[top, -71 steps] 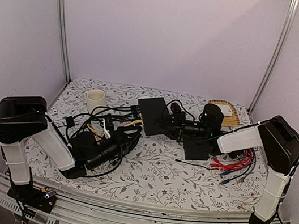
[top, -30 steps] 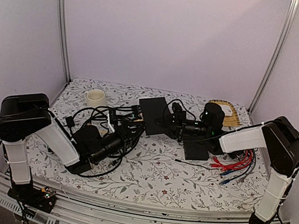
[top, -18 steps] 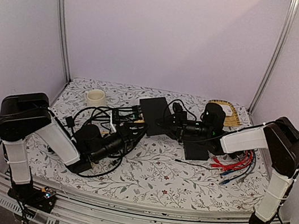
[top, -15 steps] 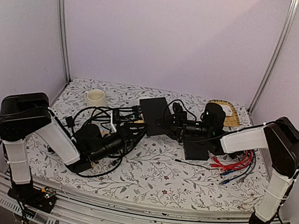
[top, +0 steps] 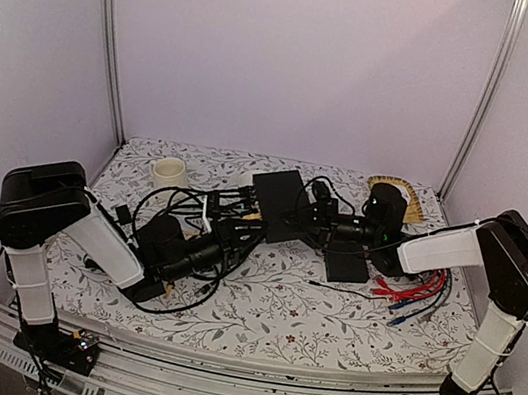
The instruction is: Pull the plug from the switch port
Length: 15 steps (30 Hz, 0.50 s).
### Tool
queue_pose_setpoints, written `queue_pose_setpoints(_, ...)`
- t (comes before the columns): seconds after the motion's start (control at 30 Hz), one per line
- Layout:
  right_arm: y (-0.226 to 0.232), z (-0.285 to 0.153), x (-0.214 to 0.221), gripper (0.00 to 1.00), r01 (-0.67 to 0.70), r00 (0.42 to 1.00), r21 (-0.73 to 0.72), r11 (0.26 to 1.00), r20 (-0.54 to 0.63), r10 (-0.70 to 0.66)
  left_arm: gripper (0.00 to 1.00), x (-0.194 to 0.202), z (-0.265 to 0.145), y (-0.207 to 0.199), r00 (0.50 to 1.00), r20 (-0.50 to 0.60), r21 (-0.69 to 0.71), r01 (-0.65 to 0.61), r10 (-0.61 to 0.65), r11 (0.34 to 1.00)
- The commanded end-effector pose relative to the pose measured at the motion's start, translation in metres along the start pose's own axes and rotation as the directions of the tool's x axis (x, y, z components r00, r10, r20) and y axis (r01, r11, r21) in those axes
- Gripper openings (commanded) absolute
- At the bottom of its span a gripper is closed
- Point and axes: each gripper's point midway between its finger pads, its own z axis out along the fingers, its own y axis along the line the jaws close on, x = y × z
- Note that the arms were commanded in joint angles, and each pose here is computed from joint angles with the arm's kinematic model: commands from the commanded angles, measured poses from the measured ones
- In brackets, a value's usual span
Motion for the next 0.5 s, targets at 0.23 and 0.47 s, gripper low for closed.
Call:
queue_pose_setpoints(0.23,0.0294,-0.0045,0.0155,0.02,0.126,0.991,-0.041,0.991,-0.049,-0.128,0.24,-0.0051,0.0070,-0.0180,1.000,-0.002,0.068,-0.030,0.030,0.997)
queue_pose_setpoints(0.47,0.0330,-0.0012,0.0145,0.02,0.142,0.987,-0.054,0.988,-0.064,-0.145,0.38,-0.0061,0.0098,-0.0192,0.999,-0.011,0.072,-0.032,0.033,0.997)
